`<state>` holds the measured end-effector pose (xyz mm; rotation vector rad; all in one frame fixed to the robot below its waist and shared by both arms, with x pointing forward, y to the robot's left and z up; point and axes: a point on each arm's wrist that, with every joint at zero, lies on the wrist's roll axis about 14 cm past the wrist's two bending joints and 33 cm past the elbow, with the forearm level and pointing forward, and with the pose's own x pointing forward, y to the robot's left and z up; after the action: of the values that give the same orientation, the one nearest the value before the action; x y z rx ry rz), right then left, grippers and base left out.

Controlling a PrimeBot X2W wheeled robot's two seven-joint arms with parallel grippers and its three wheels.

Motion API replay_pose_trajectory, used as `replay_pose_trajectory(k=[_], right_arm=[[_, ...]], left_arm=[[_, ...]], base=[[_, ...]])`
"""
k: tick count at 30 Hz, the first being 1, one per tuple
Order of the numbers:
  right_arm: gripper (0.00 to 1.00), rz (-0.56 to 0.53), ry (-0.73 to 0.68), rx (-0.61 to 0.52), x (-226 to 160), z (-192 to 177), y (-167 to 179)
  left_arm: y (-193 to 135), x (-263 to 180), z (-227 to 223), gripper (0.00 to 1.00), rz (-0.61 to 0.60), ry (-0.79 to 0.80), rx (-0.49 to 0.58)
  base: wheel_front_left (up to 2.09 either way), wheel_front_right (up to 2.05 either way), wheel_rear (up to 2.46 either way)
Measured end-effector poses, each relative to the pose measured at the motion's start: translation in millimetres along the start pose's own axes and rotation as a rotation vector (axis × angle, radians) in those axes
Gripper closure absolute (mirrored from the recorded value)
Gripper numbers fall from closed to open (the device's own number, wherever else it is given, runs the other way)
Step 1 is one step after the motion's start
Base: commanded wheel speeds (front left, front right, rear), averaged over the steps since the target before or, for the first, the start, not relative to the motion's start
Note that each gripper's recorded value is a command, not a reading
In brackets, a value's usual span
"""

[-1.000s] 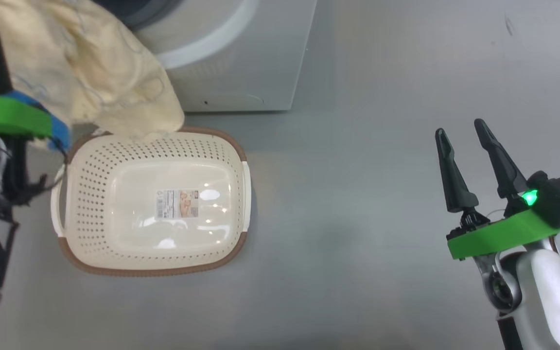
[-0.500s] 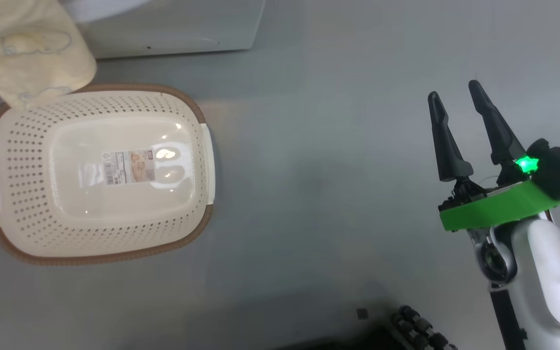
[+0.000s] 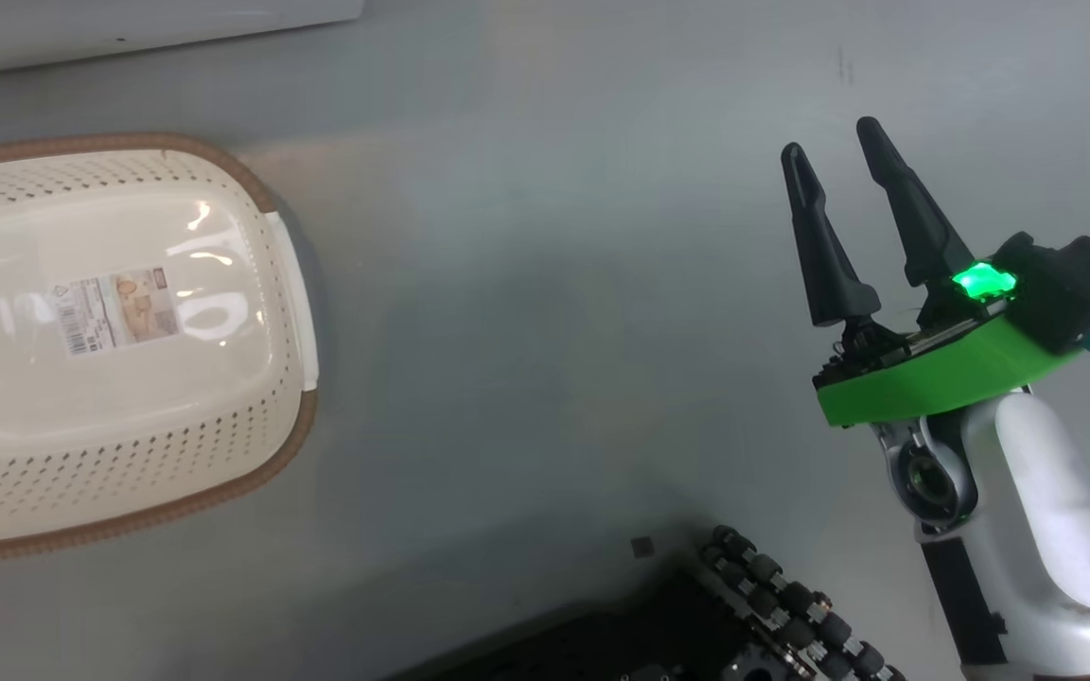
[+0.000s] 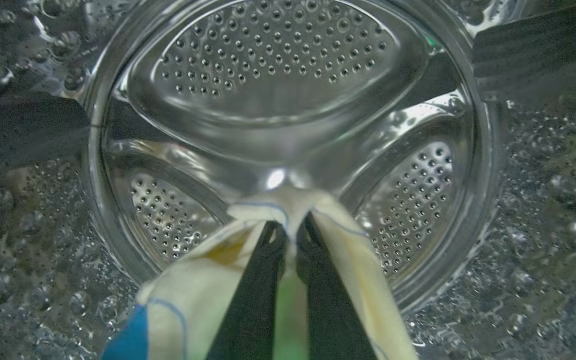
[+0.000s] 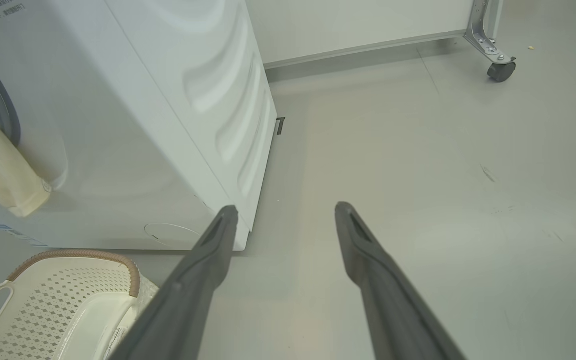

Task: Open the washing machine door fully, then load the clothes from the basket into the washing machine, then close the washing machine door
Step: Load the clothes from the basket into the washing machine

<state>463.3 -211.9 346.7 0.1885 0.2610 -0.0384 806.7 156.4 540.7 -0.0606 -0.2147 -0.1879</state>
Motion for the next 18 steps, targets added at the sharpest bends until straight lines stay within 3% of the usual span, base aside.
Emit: replay_pose_trajectory(k=[11,18], right_arm=[[0.0,-0.013,0.036,0.012,0,-13,-5],[0.0,-0.005,0.028,0.006,6,-12,-4]], left_arm=[[-7,-1,-88,1.0,-0.009,0.214,0.049],[-6,0,-104,1.0,-0.006,0.266,0.064]], base=[[0.0,0.0,0.0],[0.0,0.0,0.0]])
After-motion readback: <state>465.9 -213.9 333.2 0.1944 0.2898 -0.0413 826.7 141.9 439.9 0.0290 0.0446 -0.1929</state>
